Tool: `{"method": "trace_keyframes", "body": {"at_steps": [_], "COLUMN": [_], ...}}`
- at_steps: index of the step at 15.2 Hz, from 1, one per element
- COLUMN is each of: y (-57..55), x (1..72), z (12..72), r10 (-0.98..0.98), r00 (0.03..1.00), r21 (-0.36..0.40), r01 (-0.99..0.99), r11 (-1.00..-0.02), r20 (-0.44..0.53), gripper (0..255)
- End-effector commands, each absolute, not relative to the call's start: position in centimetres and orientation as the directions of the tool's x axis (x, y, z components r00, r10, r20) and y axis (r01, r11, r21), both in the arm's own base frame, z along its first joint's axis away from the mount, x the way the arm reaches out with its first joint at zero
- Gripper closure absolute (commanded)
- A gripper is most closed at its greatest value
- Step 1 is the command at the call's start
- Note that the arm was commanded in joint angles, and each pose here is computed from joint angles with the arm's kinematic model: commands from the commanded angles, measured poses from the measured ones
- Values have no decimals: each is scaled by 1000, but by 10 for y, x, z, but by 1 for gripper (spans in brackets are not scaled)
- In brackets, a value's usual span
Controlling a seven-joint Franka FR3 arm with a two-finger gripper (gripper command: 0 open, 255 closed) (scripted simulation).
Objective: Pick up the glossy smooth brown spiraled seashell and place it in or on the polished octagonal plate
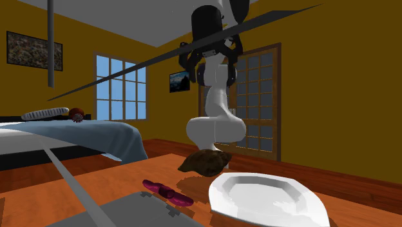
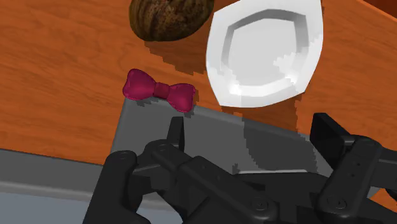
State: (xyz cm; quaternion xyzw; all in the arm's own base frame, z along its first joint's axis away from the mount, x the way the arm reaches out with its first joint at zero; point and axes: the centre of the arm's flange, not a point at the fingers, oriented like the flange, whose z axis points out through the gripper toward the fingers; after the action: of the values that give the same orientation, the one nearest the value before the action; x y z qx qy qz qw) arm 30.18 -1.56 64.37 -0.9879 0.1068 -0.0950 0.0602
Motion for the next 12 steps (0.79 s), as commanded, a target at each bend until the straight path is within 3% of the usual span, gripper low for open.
{"method": "trace_keyframes", "body": {"at_steps": [1, 6, 12], "y": [-16, 0, 17], "x": [302, 297, 288], "z": [644, 583, 509], "r10": [-222, -470, -726], "r00": [959, 876, 685], "r21": [-139, -70, 36], "r01": [-200, -465, -728], "r11": [-970, -882, -685], "r20": [175, 106, 51], "gripper": [0, 0, 0]}}
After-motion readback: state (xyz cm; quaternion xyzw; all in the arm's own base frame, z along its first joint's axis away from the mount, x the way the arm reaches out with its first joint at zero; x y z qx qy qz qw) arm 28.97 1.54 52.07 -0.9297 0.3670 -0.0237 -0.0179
